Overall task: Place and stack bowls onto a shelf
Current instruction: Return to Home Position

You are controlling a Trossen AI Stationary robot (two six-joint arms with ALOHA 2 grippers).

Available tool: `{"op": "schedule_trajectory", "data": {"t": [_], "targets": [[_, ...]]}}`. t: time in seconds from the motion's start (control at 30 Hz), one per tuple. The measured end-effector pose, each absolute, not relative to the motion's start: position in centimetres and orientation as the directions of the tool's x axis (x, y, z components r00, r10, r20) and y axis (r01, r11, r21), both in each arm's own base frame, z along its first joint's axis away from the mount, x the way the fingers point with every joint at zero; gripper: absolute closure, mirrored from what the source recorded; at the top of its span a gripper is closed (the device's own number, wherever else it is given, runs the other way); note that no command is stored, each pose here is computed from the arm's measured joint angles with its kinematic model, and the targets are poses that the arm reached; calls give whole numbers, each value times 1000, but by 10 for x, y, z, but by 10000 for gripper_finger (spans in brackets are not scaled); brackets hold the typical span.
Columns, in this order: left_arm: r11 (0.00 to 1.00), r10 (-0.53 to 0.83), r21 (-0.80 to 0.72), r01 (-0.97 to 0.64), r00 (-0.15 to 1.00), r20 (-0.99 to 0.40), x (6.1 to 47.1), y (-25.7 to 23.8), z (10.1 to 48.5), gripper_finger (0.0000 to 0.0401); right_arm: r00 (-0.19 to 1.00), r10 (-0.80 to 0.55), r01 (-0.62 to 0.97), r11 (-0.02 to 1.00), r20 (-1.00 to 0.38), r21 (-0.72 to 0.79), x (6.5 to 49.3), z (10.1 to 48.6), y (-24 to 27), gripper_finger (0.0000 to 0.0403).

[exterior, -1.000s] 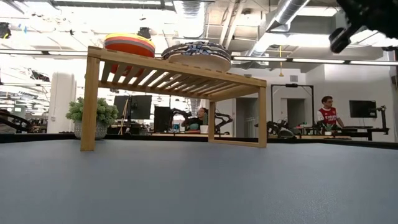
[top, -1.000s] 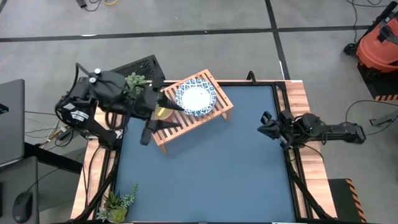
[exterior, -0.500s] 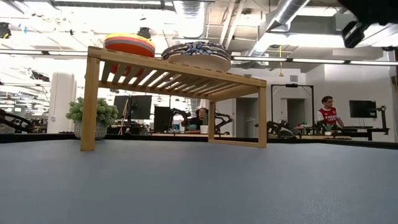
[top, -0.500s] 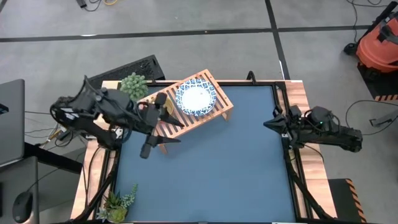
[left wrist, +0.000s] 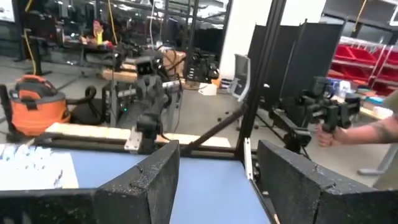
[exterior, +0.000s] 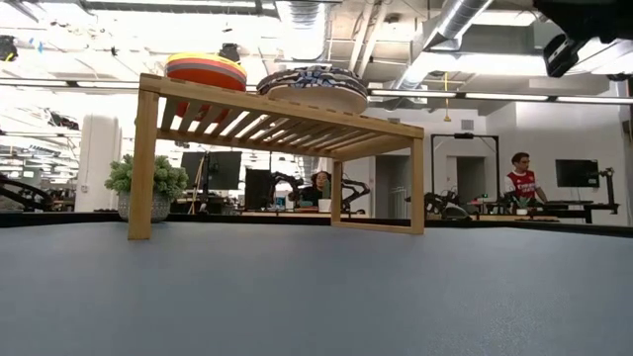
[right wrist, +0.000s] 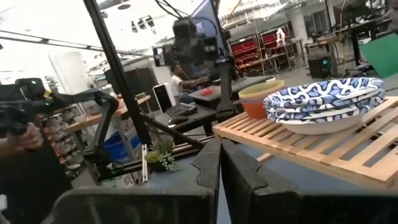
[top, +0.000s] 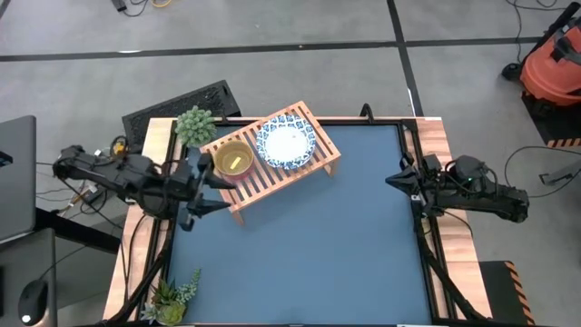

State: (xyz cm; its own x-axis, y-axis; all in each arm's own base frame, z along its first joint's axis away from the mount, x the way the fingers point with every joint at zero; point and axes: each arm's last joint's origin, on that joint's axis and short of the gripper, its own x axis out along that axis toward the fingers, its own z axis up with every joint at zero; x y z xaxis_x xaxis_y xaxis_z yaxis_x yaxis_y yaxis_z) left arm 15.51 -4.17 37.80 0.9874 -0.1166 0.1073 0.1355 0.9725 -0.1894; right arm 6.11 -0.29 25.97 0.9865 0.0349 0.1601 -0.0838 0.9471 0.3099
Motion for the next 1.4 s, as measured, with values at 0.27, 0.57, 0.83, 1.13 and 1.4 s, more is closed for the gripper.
{"op": "schedule_trajectory", "data": {"t": [0.27,0.57,0.83,1.13,1.4], "targets": [[963,-116,-217,157,975,191,112,-29,339,200,991,-15,-29,949,136,313,62,257,-4,361],[949,-101,-264,175,957,270,94,-23,281,200,996,-17,-9,954,83,301,62,252,-5,361],[941,-86,-294,167,959,270,94,-23,236,200,999,-17,2,961,51,277,65,245,-5,361],[941,-81,-296,162,960,270,92,-22,203,200,1000,-14,7,955,21,296,80,215,-7,361],[949,-53,-294,113,977,205,92,-21,186,200,999,23,-31,955,30,294,90,191,-7,361]]}}
